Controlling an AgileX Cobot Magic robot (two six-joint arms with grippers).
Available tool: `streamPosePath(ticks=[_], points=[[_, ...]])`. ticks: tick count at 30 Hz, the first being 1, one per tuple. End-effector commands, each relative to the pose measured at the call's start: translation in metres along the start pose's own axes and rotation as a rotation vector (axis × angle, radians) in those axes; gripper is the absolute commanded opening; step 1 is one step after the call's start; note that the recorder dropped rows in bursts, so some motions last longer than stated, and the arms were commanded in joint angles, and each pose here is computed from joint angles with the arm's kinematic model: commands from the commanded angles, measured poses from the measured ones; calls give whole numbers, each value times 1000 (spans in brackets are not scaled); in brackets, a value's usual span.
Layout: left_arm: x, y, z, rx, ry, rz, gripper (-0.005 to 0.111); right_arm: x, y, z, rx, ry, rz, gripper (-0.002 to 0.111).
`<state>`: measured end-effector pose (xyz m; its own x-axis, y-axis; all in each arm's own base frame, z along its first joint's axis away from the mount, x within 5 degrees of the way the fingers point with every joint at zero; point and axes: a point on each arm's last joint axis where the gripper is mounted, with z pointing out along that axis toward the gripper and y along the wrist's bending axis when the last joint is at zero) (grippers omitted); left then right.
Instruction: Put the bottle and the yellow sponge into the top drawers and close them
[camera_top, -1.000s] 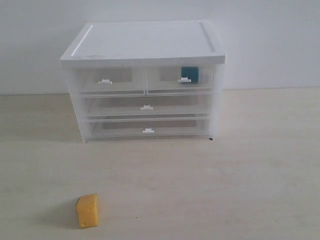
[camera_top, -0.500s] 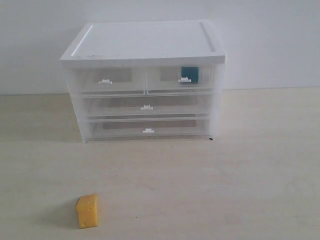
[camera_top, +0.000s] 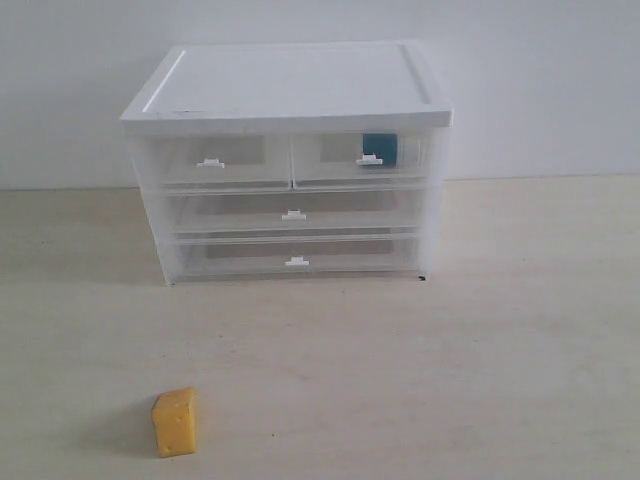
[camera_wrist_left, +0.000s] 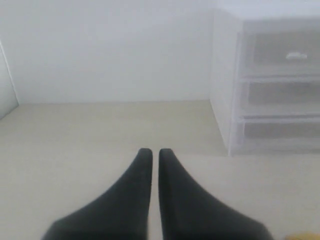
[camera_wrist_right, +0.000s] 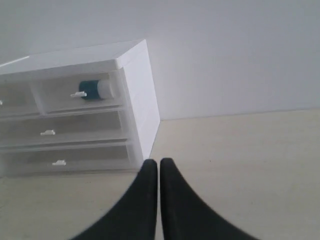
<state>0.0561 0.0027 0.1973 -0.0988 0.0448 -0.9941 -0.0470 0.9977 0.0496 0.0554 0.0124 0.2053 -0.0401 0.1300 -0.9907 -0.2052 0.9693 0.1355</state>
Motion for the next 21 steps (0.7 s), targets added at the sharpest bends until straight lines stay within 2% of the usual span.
streamPosePath(ticks=[1, 3, 4, 11, 14, 19, 21], points=[[-18, 2, -2, 0, -210, -213, 4, 3, 1, 0, -26, 21, 3, 0], [-24, 4, -4, 12, -281, -393, 4, 3, 1, 0, -26, 21, 3, 0], [-26, 4, -4, 17, -304, -446, 4, 3, 1, 0, -26, 21, 3, 0], [-41, 9, -11, 55, -494, -648, 4, 3, 1, 0, -26, 21, 3, 0], [-50, 9, -16, 95, -603, -643, 4, 3, 1, 0, -26, 21, 3, 0], [-88, -5, -28, 301, -754, -545, 4, 3, 1, 0, -26, 21, 3, 0], [-103, -11, -24, 369, -753, -499, 4, 3, 1, 0, -26, 21, 3, 0]])
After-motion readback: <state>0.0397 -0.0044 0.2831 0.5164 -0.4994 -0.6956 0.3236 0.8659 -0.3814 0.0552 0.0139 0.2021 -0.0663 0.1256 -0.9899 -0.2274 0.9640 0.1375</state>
